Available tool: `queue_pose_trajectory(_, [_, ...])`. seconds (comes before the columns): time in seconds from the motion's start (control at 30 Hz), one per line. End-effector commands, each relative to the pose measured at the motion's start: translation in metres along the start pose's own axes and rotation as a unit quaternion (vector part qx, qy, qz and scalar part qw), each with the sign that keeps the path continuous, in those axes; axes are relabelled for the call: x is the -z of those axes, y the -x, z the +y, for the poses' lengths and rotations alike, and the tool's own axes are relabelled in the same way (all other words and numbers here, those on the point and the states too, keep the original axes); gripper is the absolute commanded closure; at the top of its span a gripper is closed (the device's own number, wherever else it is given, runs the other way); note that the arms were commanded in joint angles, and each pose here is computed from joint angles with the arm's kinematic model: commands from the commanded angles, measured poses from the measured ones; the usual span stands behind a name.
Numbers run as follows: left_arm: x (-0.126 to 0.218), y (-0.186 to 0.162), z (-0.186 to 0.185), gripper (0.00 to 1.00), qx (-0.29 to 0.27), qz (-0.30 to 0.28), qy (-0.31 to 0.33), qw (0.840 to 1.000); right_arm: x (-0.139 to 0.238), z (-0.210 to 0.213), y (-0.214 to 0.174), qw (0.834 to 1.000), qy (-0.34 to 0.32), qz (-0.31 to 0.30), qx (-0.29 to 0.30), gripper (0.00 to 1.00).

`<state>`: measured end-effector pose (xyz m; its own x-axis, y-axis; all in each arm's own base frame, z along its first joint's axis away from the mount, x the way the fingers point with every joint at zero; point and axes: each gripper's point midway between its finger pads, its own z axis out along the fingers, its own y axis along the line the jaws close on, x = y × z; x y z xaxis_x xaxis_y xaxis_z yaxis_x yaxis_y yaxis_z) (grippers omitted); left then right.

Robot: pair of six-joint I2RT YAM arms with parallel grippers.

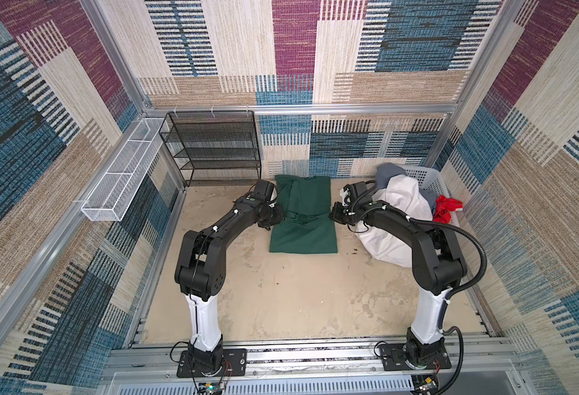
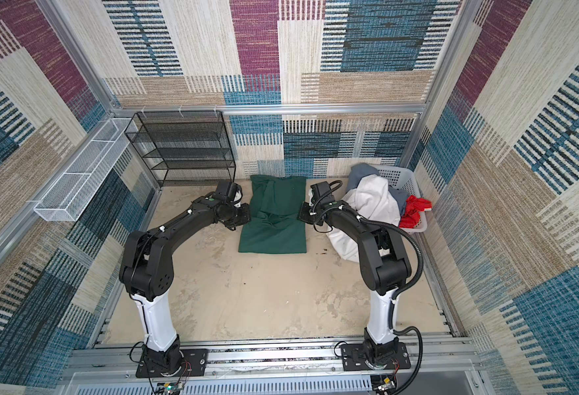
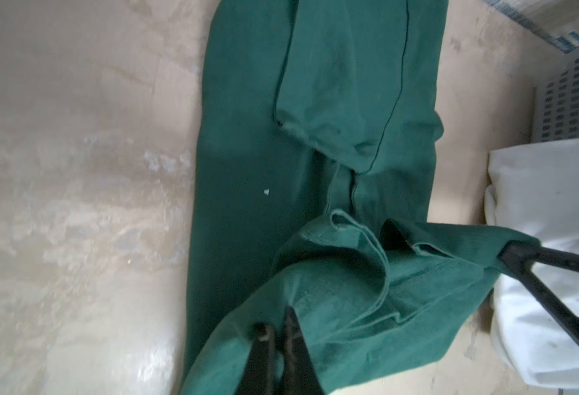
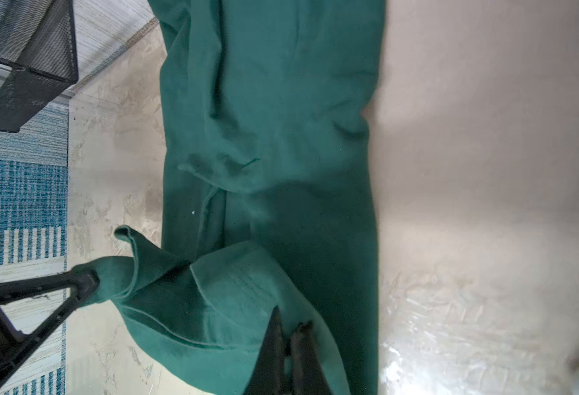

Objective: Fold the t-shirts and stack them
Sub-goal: 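Fold the near end of the green strip away from the robot with both grippers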

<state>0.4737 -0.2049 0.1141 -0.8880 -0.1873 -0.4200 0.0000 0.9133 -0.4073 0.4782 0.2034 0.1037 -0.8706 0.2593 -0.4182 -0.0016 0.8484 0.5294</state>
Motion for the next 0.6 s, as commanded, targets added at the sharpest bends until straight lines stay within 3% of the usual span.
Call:
queue_pose_trajectory(0.0, [-0.006, 0.01, 0.006, 1.0, -0.019, 0.0, 0.017, 1.0, -0.009, -0.007, 0.006, 1.0, -0.002, 0.016, 0.0, 0.9])
queue_pose_trajectory(0.03, [-0.01, 0.014, 0.006, 1.0, -0.023, 0.001, 0.016, 1.0, -0.012, -0.008, 0.009, 1.0, 0.001, 0.02, 0.001, 0.66])
queue_pose_trajectory(0.07, [-0.015, 0.017, 0.007, 0.9, -0.025, 0.002, 0.016, 1.0, -0.014, -0.008, 0.012, 1.0, 0.002, 0.018, 0.003, 0.44])
queue_pose_trajectory(0.1, [-0.018, 0.02, 0.008, 0.72, -0.028, 0.005, 0.017, 0.999, -0.015, -0.01, 0.016, 1.0, -0.002, 0.015, 0.005, 0.28])
queue_pose_trajectory(0.13, [-0.021, 0.025, 0.005, 0.58, -0.039, 0.005, 0.012, 0.999, -0.015, -0.012, 0.019, 1.0, -0.005, 0.012, 0.007, 0.16])
queue_pose_trajectory(0.2, [-0.022, 0.03, 0.003, 0.42, -0.054, 0.008, 0.015, 0.998, -0.011, -0.015, 0.025, 1.0, -0.012, 0.006, 0.01, 0.05])
queue_pose_trajectory(0.27, [-0.016, 0.035, 0.005, 0.22, -0.065, -0.002, 0.027, 0.998, 0.0, -0.017, 0.029, 0.999, -0.026, -0.009, 0.016, 0.01])
queue_pose_trajectory(0.3, [-0.011, 0.039, 0.005, 0.19, -0.071, -0.012, 0.032, 0.997, 0.005, -0.02, 0.029, 0.999, -0.032, -0.014, 0.017, 0.02])
queue_pose_trajectory(0.4, [0.009, 0.045, 0.008, 0.14, -0.083, -0.044, 0.049, 0.994, 0.024, -0.024, 0.024, 0.999, -0.045, -0.023, 0.018, 0.02])
queue_pose_trajectory(0.57, [0.041, 0.032, 0.014, 0.14, -0.074, -0.073, 0.053, 0.993, 0.049, -0.033, -0.009, 0.999, -0.048, -0.017, -0.002, 0.02])
